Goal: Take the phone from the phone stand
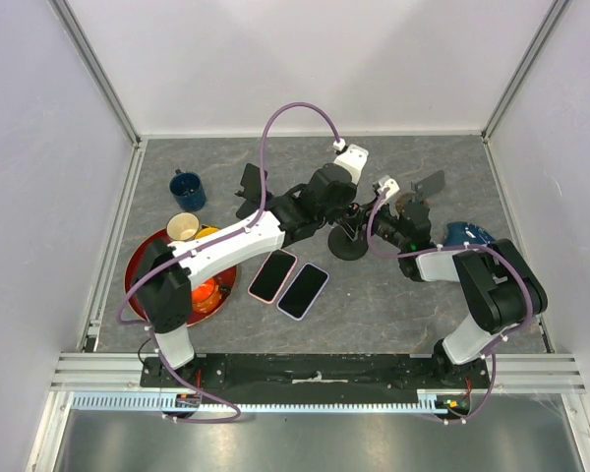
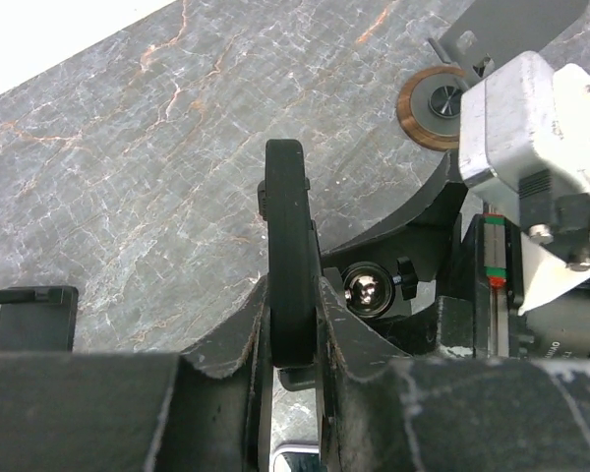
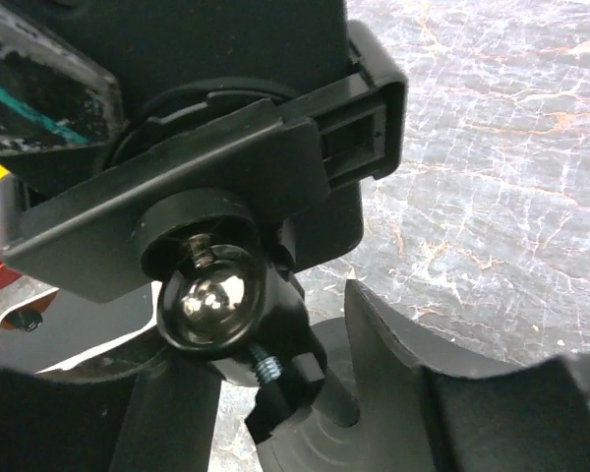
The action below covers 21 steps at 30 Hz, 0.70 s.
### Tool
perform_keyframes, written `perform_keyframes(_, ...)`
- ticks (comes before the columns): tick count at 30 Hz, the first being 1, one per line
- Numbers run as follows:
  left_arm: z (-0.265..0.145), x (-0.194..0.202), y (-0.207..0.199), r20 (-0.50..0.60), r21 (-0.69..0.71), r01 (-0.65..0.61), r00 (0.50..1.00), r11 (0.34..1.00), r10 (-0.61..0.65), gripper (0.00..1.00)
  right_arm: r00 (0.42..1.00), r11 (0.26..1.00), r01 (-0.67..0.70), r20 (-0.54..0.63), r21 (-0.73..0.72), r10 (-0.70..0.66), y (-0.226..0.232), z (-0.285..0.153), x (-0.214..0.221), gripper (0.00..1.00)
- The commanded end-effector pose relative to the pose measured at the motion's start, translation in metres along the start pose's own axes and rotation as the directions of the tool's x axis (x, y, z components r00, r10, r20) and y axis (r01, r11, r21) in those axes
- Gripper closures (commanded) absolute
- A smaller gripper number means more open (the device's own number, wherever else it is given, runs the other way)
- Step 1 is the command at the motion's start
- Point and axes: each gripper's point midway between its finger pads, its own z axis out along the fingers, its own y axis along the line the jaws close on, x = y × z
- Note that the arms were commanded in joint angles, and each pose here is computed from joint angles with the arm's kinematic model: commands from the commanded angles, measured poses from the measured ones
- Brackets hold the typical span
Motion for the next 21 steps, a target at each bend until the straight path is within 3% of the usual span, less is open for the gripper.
perform_keyframes(1,-0.026,-0.022,-0.023,0.043,0.141,0.017,0.999,0.990,-0.023,0.98,0.999,0.999,0.045,0.016,-0.022,-0.044,0.002,0.008,-0.006,0.48)
perform_keyframes(4,-0.027,-0.019,-0.021,0.032,0.140,-0.011,0.999,0.990,0.007,0.98,0.999,0.999,0.050,0.004,-0.012,-0.050,0.000,0.005,0.000,0.67)
perform_keyframes(5,-0.027,-0.018,-0.021,0.028,0.146,-0.018,1.000,0.989,0.014,0.98,0.999,0.999,0.050,-0.002,-0.010,-0.051,0.000,0.005,0.001,0.87)
perform_keyframes(6,-0.027,-0.016,-0.019,0.016,0.151,-0.025,1.000,0.988,0.022,0.98,0.998,0.998,0.058,-0.005,-0.008,-0.058,-0.001,0.005,0.002,1.00)
perform_keyframes(21,-0.051,-0.023,0.019,0.018,0.325,-0.045,0.999,0.945,0.042,0.98,0.993,0.993,0.111,-0.031,0.031,-0.110,-0.013,0.004,0.015,1.00)
